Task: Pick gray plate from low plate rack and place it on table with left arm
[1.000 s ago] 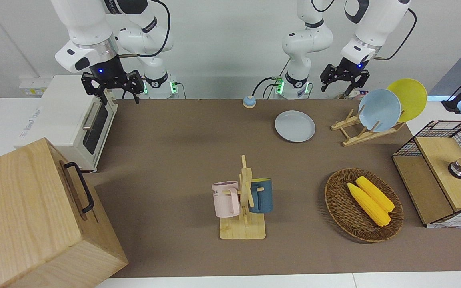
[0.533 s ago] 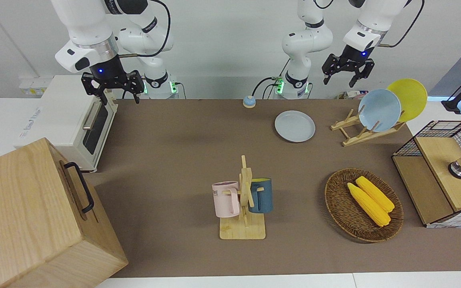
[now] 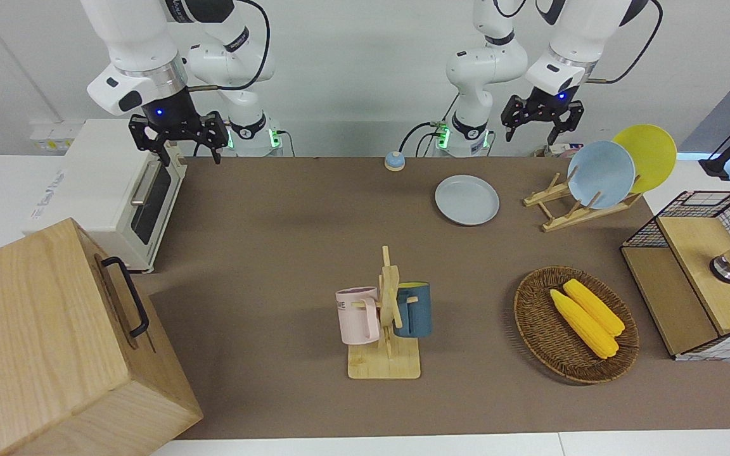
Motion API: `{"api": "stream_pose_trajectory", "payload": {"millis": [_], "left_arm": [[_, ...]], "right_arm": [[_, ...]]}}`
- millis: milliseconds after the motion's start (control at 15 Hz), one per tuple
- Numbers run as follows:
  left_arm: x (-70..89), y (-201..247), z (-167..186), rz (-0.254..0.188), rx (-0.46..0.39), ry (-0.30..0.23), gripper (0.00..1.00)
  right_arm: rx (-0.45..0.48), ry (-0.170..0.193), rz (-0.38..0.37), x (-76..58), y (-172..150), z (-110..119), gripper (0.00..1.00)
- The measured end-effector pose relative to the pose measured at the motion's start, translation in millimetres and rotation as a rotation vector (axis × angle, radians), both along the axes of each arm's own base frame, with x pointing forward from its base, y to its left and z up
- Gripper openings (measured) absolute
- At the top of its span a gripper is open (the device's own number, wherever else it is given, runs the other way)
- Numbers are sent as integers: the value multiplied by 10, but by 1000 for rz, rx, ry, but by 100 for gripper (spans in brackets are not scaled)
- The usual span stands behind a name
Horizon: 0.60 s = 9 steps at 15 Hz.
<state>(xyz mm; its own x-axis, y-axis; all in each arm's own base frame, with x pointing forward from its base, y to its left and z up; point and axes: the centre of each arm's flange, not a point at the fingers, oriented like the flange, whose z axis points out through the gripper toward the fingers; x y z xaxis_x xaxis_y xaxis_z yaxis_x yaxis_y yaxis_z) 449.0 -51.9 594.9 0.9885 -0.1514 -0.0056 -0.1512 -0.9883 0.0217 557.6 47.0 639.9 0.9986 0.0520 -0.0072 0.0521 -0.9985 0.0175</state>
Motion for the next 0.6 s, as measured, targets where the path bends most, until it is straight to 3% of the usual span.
{"api": "stream_pose_trajectory", "payload": {"millis": [267, 600], "left_arm": [[104, -20, -112, -28, -7, 22, 100], [163, 55, -58, -20, 2, 9, 100]], "right_arm": [[0, 0, 0, 0, 0, 0, 99], [0, 0, 0, 0, 0, 0, 99]]}}
